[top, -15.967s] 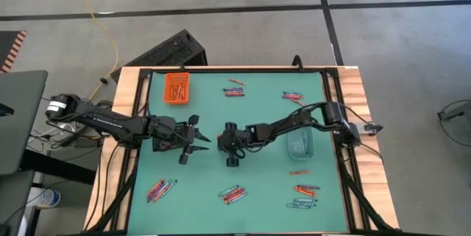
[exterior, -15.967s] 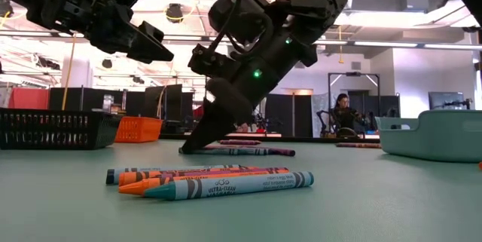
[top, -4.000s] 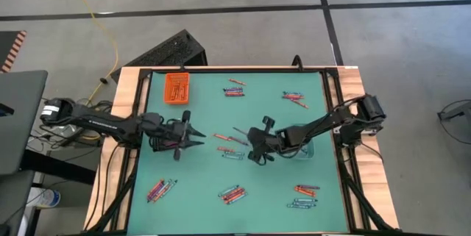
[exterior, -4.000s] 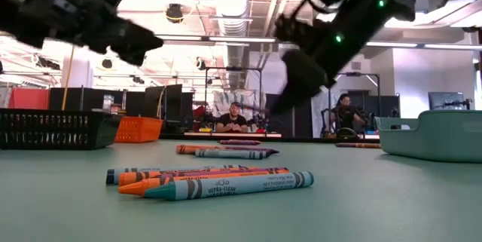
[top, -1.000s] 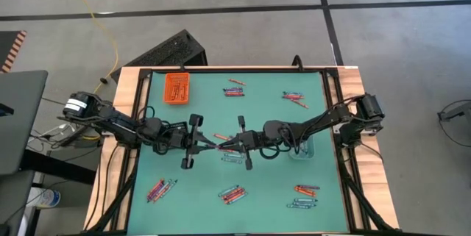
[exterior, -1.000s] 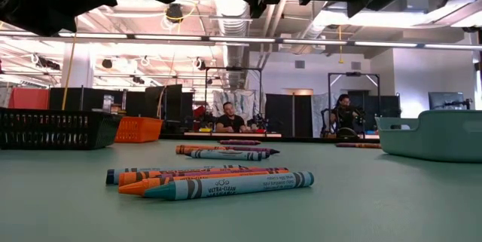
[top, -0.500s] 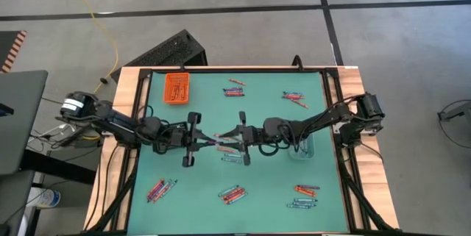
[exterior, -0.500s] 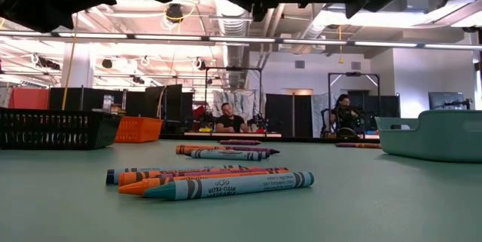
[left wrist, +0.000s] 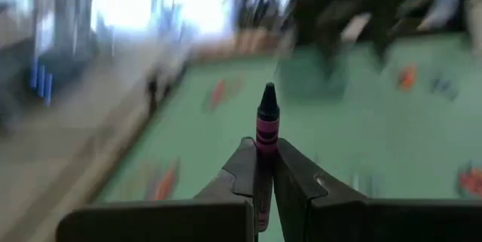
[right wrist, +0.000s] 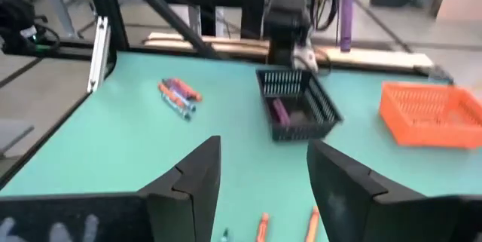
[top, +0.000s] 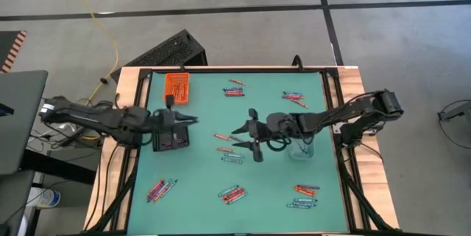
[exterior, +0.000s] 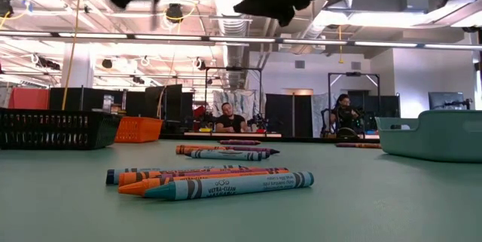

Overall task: Sort crayons
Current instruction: Put the violet crayon into the black bin

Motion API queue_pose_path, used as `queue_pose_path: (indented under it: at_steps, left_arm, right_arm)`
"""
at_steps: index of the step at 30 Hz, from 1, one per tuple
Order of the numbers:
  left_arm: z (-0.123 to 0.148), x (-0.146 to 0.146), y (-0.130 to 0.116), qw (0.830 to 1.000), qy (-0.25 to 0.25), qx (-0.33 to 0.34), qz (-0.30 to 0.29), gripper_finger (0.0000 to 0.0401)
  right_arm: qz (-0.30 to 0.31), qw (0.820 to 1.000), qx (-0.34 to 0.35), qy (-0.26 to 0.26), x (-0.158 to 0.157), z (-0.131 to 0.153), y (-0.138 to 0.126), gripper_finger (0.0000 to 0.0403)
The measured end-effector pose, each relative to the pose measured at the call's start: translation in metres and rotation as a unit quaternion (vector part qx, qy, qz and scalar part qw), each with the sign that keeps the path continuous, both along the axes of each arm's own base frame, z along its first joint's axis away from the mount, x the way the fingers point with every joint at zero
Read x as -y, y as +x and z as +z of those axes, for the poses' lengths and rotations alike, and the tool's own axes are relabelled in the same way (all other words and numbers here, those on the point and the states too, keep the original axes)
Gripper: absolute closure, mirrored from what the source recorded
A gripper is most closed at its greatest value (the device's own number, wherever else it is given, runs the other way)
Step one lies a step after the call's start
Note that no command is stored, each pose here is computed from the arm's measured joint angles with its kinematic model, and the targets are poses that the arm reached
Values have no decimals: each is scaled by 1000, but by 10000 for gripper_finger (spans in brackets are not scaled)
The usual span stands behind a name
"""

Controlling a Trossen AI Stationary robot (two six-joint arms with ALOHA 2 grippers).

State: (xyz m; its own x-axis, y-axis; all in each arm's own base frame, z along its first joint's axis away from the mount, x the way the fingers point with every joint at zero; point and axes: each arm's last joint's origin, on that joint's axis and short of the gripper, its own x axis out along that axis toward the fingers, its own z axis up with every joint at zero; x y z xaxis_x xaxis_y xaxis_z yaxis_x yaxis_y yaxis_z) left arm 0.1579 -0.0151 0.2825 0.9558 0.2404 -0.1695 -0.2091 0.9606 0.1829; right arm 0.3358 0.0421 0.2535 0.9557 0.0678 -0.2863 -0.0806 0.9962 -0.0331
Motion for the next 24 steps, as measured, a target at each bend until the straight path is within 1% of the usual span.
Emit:
queue_pose_path:
  at_steps: [2, 4, 6, 10, 12, 16, 21, 24]
  left_arm:
    - [2, -3, -8, 995, -62, -60, 40, 395]
    - [-1, -4, -14, 984, -121, -114, 72, 392]
    - [-6, -5, -17, 969, -159, -158, 103, 391]
    - [-22, -6, -15, 947, -161, -243, 133, 390]
    - [-34, -7, -13, 929, -164, -299, 142, 389]
    - [-53, -10, -3, 888, -192, -387, 156, 389]
    - [-73, -11, 14, 847, -221, -470, 117, 388]
    - [-82, -12, 19, 831, -219, -498, 116, 386]
  right_arm:
    - [1, 1000, -10, 0, -1, -5, 2, 209]
    - [0, 1000, -17, -1, -1, -10, 4, 211]
    - [-1, 1000, -28, -1, -1, -19, 8, 211]
    - [-9, 999, -52, 8, 1, -34, 14, 212]
    - [-13, 998, -57, 15, 1, -37, 15, 212]
    - [-13, 998, -53, 16, 1, -35, 15, 212]
    - [-11, 999, -43, 17, 1, -31, 14, 212]
    - [-11, 999, -45, 17, 1, -31, 14, 212]
